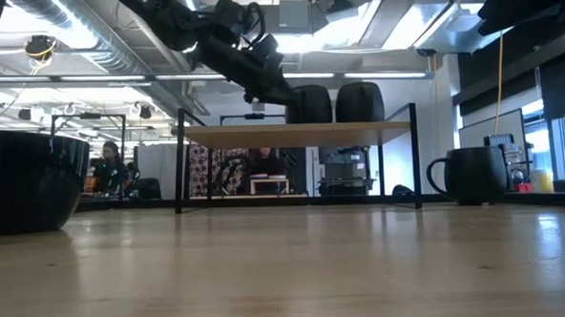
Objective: Place coffee mugs
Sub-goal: Put the black mug on the shelf
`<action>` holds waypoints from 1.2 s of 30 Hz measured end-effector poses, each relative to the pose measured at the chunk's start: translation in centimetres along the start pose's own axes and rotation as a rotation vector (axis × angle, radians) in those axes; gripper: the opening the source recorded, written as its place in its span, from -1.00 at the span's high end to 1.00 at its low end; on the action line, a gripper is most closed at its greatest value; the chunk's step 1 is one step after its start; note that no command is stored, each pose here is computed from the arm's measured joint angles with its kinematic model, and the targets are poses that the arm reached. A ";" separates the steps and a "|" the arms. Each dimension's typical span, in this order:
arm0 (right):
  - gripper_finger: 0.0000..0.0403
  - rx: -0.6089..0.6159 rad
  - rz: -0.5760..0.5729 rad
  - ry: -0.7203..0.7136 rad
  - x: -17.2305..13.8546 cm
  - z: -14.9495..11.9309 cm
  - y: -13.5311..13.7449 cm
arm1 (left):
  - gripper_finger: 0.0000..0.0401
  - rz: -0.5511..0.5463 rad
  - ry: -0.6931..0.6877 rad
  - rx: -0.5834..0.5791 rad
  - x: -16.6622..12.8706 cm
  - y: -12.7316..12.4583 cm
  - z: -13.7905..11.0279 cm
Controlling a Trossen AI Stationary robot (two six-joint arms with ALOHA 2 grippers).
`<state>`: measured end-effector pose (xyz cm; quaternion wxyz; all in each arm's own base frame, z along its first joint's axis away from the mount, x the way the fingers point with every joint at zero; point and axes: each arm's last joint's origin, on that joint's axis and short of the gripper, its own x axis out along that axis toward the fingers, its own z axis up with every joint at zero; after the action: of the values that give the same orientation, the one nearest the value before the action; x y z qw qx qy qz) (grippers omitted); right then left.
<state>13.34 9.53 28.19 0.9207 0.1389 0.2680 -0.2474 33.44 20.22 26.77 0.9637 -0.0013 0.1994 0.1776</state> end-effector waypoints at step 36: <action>0.19 -0.047 0.020 0.041 0.0 -0.1 0.1 | 0.40 0.395 0.169 -0.031 -1.7 -0.4 -0.2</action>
<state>13.33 9.63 28.11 0.9205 0.1250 0.2910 -0.2289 32.04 19.23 27.21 0.8898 0.0082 0.2732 0.3654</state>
